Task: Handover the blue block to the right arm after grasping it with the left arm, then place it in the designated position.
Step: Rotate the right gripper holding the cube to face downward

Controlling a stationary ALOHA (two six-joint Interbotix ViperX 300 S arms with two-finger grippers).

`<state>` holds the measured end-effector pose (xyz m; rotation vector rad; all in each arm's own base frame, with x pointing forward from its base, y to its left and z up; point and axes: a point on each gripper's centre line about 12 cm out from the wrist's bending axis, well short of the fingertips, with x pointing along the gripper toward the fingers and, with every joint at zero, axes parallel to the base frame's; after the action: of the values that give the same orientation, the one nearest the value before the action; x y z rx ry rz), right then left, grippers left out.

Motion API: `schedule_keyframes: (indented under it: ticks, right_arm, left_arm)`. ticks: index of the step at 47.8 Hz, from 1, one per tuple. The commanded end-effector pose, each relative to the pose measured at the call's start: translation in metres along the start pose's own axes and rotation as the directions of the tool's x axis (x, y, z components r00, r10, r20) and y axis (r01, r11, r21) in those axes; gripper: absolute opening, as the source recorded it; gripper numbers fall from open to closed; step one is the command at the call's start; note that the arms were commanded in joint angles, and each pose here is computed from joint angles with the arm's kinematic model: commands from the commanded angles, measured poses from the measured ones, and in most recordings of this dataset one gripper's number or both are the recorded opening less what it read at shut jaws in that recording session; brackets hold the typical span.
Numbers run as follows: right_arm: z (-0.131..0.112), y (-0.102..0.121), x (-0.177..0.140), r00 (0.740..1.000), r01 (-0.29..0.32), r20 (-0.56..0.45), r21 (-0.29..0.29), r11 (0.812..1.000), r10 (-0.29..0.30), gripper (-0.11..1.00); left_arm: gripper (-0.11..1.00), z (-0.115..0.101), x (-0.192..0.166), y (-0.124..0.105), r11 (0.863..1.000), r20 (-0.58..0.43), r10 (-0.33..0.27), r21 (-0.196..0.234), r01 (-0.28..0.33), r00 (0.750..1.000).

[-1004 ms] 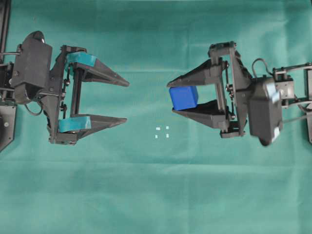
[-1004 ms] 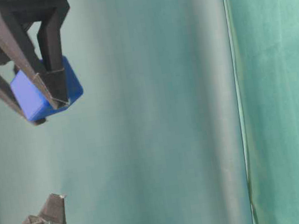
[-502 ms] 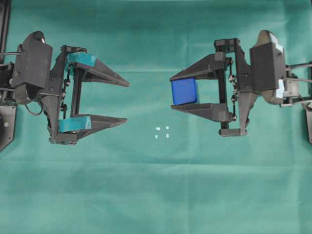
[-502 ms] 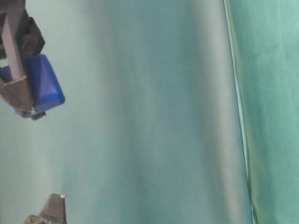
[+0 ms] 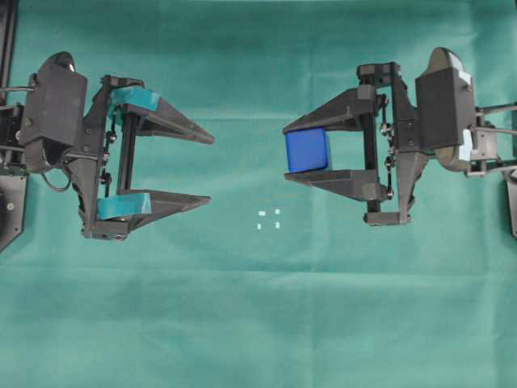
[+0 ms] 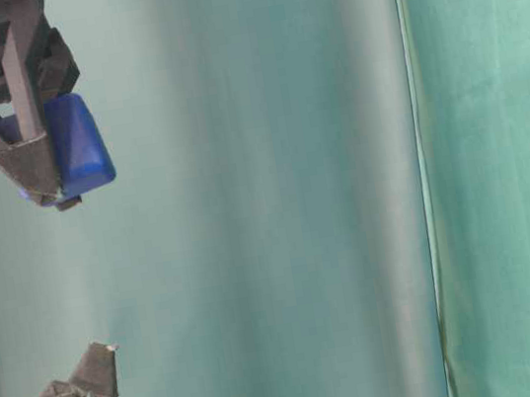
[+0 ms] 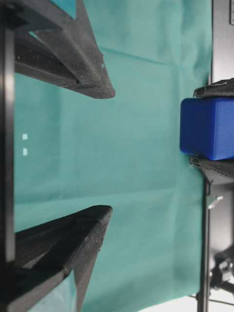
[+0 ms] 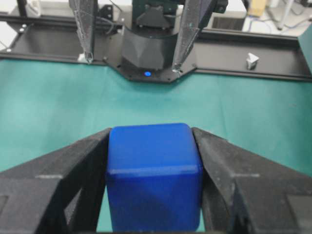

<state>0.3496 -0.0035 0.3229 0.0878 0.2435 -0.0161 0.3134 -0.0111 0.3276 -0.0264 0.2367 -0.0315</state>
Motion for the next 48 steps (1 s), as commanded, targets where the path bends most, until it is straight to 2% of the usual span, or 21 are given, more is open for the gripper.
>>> schedule_keyframes:
  ticks: [1,48]
  right_arm:
    - [0.017,0.0015,-0.0049,0.999,-0.004,0.046,0.007,1.0,0.004,0.54]
    - [0.0166,0.0009,-0.0049,0.999,0.001,0.038,0.006,1.0,-0.001,0.54]
  left_arm:
    - [0.98,0.009,-0.0011,-0.0012,1.0,0.026,-0.004,0.001,0.004,1.0]
    - [0.98,0.009,-0.0011,-0.0012,1.0,0.026,-0.004,0.001,0.004,1.0]
